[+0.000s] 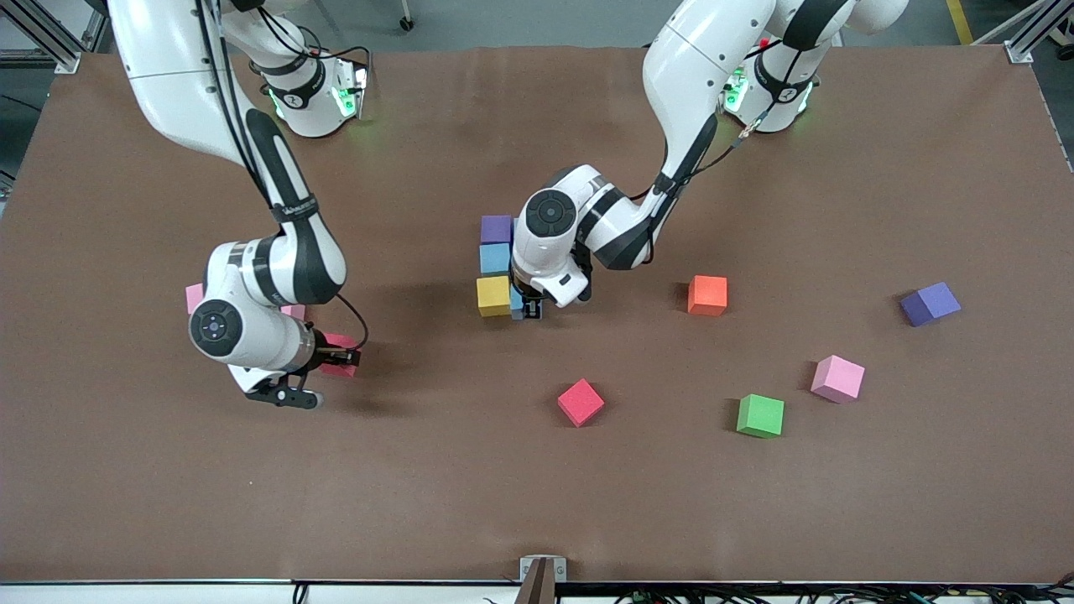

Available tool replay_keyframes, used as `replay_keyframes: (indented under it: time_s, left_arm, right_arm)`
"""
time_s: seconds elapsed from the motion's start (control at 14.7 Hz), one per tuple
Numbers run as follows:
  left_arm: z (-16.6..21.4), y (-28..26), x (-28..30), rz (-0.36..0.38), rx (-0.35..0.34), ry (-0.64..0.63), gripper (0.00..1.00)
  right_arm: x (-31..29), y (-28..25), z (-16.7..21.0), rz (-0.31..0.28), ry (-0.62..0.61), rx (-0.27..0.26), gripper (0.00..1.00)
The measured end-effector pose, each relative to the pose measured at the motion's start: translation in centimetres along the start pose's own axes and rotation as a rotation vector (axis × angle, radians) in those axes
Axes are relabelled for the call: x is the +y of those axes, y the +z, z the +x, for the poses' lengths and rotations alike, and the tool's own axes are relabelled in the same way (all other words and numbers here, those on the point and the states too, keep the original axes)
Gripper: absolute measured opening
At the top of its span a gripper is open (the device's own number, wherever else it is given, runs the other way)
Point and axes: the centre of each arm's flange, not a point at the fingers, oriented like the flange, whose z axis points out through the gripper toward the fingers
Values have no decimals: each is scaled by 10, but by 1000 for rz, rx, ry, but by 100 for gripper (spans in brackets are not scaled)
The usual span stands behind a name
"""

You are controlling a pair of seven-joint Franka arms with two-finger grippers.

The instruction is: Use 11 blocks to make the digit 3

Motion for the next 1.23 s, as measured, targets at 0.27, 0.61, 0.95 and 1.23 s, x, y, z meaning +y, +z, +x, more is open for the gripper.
replay_keyframes:
  time_s: [0.27, 0.61, 0.95, 1.23]
  left_arm:
    - [-1, 1, 1, -10, -9, 1, 79]
    - [-13, -37, 9, -35, -18, 22, 100]
    - [-10, -149, 10, -55, 55, 114, 100]
    - [40, -218, 42, -54, 87, 249, 100]
  right_arm:
    - [-65, -15, -14, 9, -101, 40, 59]
    - [-124, 8, -25, -8, -148, 42, 59]
    - [-158, 25, -23, -20, -126, 40, 59]
    - [-201, 31, -34, -21, -65, 41, 59]
